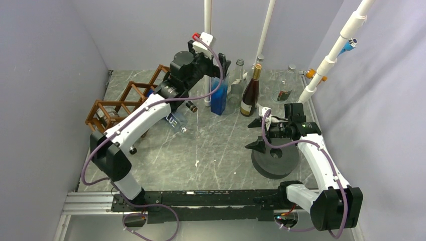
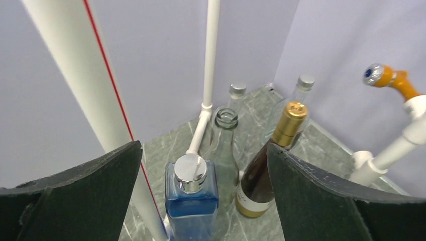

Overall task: Take the wine bottle off the wine rack
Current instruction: Pick up the wine bottle from the wine rack.

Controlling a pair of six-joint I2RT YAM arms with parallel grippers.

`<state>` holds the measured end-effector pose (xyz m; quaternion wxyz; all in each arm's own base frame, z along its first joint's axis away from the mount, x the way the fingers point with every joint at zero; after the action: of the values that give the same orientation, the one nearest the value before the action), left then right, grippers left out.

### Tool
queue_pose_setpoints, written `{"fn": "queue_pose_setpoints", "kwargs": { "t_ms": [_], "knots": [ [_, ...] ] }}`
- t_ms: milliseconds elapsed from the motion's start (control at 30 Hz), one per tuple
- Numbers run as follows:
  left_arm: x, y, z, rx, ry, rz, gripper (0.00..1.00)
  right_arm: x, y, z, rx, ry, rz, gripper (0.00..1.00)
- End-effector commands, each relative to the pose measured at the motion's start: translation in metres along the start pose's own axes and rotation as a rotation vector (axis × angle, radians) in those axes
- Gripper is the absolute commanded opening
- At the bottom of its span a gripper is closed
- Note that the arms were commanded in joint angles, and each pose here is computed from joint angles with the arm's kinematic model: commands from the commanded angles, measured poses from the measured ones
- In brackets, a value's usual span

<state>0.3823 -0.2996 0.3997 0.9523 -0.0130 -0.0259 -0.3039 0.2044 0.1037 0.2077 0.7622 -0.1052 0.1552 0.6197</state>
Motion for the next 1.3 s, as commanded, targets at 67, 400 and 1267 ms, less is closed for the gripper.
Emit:
{"fn": "queue_pose_setpoints", "kwargs": {
  "t_ms": [67,400,1267],
  "knots": [
    [-0.036,-0.012,0.038,-0.097,-0.084,-0.093,1.0,-0.002,-0.002,0.011,-0.054,-0.046,0.011,1.0],
    [-0.09,-0.014,0.032,-0.194,-0.038,-0.103,1.0,-0.003,-0.002,0.011,-0.057,-0.046,0.004,1.0],
    [-0.196,0.013,-0.034,-0.272,0.147,0.146,1.0,-0.004,-0.004,0.009,-0.054,-0.043,-0.003,1.0]
  ]
}}
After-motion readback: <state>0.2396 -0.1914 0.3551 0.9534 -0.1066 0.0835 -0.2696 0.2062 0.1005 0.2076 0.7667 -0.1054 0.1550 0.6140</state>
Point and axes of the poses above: each gripper's point midway between its finger pads, its own x axis out along the fingers, its own y axis along the line the jaws close on, z = x × y, the point moved 6 cm from there along -x, back along the fingers, and after that the axes turned 3 degrees about x, right-handed, at the moved point
